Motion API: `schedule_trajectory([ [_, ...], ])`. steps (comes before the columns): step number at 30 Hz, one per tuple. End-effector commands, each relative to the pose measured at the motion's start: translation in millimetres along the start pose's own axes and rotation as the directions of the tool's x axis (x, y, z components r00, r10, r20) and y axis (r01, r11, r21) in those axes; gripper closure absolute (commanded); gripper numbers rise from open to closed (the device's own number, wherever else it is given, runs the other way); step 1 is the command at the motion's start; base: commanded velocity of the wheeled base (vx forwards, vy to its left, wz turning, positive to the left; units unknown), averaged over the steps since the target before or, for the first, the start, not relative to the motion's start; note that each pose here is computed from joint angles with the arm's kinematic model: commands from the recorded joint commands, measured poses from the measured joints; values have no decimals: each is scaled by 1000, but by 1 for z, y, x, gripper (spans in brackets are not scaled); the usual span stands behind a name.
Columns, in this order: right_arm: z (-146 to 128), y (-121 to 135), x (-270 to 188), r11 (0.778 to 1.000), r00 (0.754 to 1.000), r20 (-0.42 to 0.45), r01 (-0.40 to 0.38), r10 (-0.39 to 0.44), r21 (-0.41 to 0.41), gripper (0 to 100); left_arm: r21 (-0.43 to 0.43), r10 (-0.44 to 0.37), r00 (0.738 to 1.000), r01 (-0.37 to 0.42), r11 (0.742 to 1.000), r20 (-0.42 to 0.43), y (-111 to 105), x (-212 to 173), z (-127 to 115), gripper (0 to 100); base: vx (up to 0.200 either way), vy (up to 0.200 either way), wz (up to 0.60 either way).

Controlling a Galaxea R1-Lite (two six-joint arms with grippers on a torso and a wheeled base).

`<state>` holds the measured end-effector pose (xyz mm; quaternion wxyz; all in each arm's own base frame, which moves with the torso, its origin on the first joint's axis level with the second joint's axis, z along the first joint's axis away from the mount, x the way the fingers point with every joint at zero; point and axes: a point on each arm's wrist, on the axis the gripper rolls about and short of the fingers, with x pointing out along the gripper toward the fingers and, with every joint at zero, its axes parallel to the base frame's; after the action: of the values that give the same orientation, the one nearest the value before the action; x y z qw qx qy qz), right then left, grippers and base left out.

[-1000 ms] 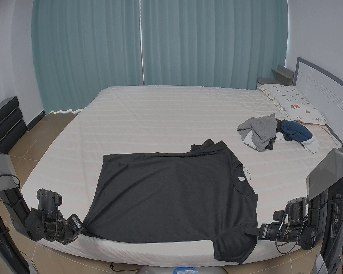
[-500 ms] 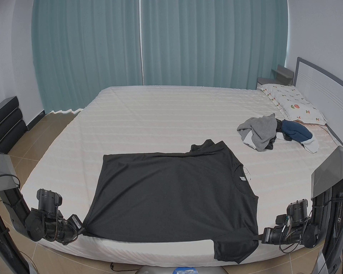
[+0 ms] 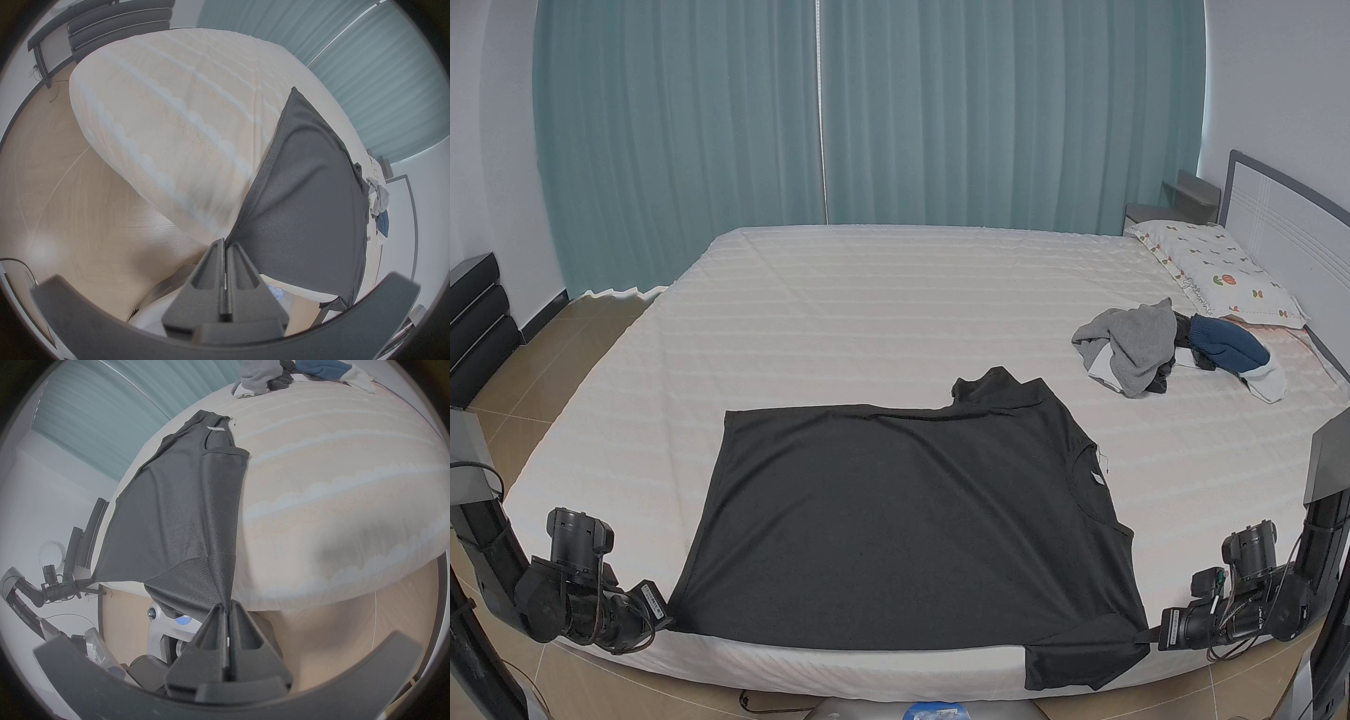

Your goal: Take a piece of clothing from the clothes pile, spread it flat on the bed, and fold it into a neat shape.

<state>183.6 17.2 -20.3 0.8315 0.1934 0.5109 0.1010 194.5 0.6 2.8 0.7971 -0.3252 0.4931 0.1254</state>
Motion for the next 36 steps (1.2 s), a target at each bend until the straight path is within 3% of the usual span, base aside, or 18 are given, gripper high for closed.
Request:
schedule_trajectory([
  [1,-3,1,-4,1000,1000,-1,1,-1,2,100,0,13,1000,-13,1000,-16,2,1,-3,100,0,0,0],
  [6,-4,0,-2,1000,1000,-14,2,-2,2,100,3,16,1000,-16,1000,-20,3,1,-4,100,0,0,0],
  [7,-4,0,-2,1000,1000,-9,-1,1,0,0,4,14,1000,-14,1000,-21,2,2,-4,100,0,0,0],
  [8,-3,1,-2,1000,1000,-3,-2,2,0,0,4,14,1000,-14,1000,-21,2,2,-4,0,0,0,0],
  [21,13,13,-25,995,986,147,-91,83,48,0,4,-33,999,33,999,42,-3,-9,4,0,0,0,0],
  [28,14,14,-26,993,984,154,-98,87,68,0,-21,-53,996,55,998,69,-1,-12,10,0,0,0,0],
  [36,14,13,-26,993,984,154,-98,86,73,0,-56,-109,992,113,992,70,2,-18,18,0,0,200,0],
])
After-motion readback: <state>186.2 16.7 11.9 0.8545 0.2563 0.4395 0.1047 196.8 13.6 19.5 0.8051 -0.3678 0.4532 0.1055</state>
